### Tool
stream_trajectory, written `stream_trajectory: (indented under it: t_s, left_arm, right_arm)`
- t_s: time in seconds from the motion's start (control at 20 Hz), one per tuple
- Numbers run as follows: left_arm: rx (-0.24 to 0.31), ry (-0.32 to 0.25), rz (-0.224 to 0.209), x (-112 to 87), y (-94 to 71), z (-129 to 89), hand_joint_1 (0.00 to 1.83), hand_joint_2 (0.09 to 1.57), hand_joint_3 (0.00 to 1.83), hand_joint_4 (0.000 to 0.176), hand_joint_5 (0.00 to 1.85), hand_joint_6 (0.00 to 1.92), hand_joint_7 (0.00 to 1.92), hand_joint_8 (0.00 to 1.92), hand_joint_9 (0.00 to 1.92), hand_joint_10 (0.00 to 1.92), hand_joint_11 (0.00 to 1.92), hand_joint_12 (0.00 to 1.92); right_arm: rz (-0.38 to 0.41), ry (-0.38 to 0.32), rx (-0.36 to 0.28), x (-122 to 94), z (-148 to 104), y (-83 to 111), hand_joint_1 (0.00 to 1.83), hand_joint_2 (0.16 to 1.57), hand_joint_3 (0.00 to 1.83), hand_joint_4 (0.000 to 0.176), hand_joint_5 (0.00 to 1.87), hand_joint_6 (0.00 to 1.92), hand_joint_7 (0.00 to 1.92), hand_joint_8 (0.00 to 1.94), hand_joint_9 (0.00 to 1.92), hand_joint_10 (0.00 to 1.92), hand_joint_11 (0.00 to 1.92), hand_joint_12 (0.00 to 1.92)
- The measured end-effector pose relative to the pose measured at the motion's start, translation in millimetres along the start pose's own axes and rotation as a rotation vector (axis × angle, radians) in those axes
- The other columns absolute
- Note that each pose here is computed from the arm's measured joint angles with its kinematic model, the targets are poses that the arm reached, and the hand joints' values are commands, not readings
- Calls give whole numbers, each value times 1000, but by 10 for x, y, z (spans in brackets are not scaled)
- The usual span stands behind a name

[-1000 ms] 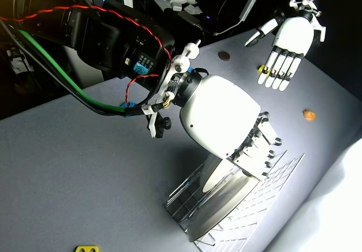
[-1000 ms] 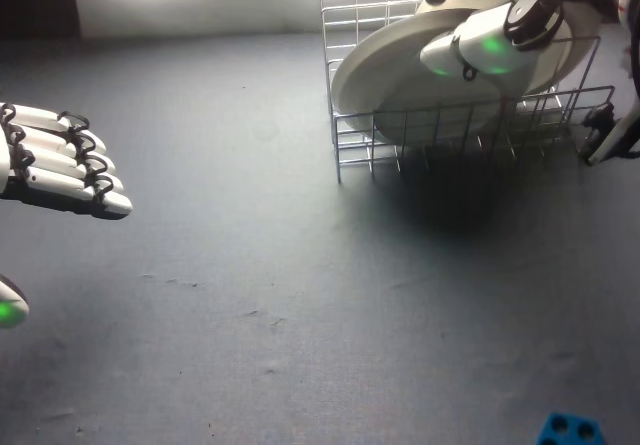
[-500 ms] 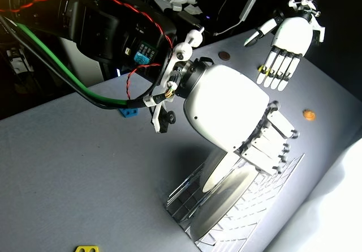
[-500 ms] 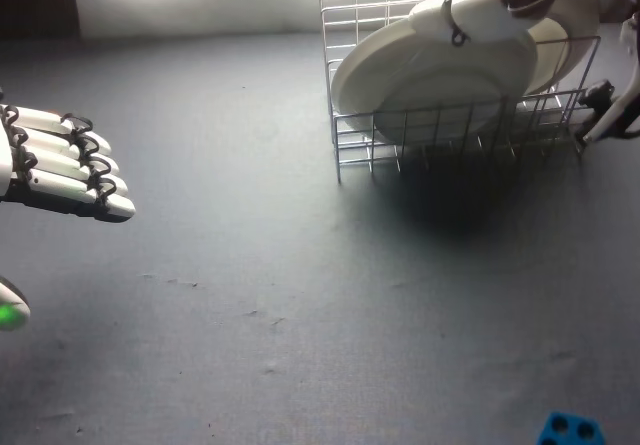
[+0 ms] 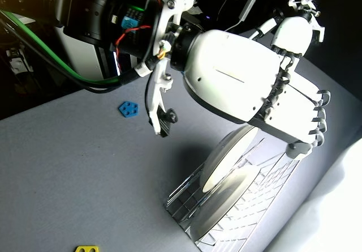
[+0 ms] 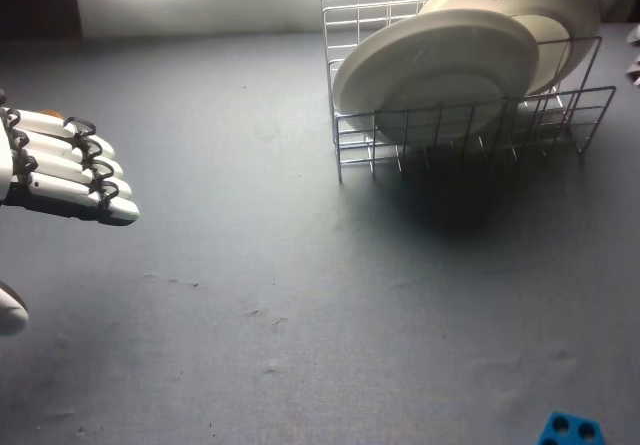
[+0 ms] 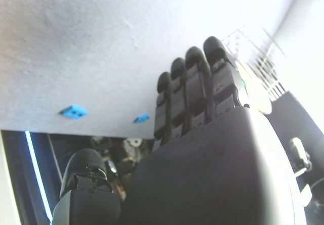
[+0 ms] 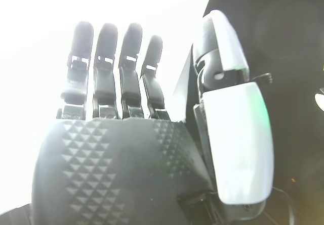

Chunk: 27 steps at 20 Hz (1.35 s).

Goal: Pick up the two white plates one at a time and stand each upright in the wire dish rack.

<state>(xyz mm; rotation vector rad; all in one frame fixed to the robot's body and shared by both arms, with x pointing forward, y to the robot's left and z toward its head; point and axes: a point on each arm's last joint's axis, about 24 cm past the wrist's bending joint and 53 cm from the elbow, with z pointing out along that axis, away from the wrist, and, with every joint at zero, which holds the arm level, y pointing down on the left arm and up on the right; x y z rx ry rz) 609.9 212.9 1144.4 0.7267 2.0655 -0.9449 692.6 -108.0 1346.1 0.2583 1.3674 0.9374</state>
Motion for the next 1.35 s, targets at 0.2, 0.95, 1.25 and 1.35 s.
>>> stream_trajectory:
  t_s: [0.2,0.95,1.25,1.35]
  left_arm:
    - [55,15,-4,37,-156,34,0,1052,1,0,163,3,177,0,136,0,0,282]
    - [148,40,48,69,-470,66,326,1317,0,0,624,1286,685,1457,546,1613,398,1775]
    - [149,37,40,58,-473,65,1536,1148,0,0,1108,1916,1283,1921,1287,1921,1372,1921]
    - [148,39,41,64,-471,64,1606,1141,0,0,1229,1921,1514,1921,1551,1921,1610,1921]
  right_arm:
    - [-30,-61,45,-222,-79,-182,925,1137,0,0,164,974,208,1089,114,1201,0,1414]
    - [-117,-7,16,-54,-237,-85,1590,592,1202,0,1140,1706,1612,1941,1688,1921,1682,1921]
    - [-126,-12,10,-69,-237,-70,1769,459,1365,176,1278,1653,1678,1941,1712,1921,1756,1921]
    - [-126,-11,8,-63,-236,-66,1770,455,1394,176,1434,1910,1697,1941,1711,1921,1762,1921]
